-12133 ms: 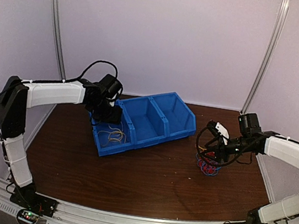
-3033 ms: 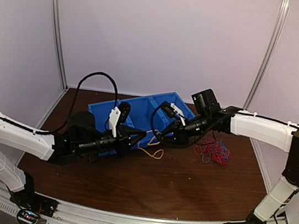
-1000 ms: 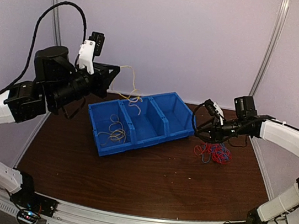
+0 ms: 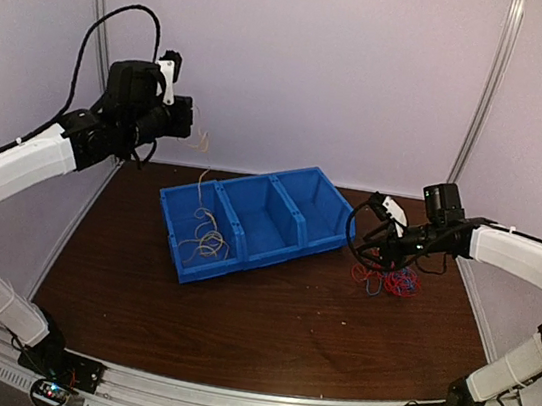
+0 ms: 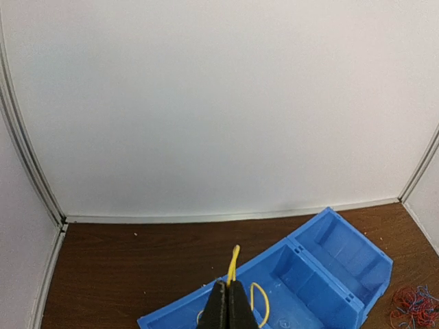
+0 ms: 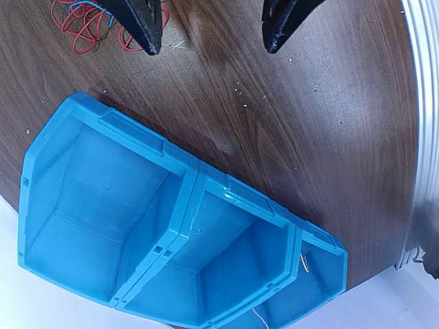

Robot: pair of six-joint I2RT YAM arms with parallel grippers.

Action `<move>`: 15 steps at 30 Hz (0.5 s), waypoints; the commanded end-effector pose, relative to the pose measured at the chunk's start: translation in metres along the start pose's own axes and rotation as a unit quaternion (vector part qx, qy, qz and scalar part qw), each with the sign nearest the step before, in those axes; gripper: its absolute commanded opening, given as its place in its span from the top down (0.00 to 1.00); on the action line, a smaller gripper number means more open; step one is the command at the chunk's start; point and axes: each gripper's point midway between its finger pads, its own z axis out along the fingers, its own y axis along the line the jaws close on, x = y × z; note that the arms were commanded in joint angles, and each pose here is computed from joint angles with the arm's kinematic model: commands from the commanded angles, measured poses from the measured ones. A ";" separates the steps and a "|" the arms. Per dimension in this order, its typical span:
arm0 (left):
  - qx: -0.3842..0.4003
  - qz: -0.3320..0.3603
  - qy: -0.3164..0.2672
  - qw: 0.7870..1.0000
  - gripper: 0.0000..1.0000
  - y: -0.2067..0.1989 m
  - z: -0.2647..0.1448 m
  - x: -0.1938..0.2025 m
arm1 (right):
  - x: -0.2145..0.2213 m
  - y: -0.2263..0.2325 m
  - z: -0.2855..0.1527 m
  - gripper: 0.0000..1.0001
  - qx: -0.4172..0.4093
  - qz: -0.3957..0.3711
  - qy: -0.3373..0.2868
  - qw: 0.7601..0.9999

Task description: Untangle the cables

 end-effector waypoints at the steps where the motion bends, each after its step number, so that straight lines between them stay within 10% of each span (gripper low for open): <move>1: 0.014 0.015 -0.049 0.999 1.00 -0.004 -0.010 -0.053 | 0.000 -0.004 -0.001 0.50 0.013 -0.008 -0.001 1.000; 15: 0.021 0.007 0.050 0.999 1.00 -0.004 0.015 0.037 | 0.004 -0.009 -0.001 0.50 0.025 -0.013 0.010 1.000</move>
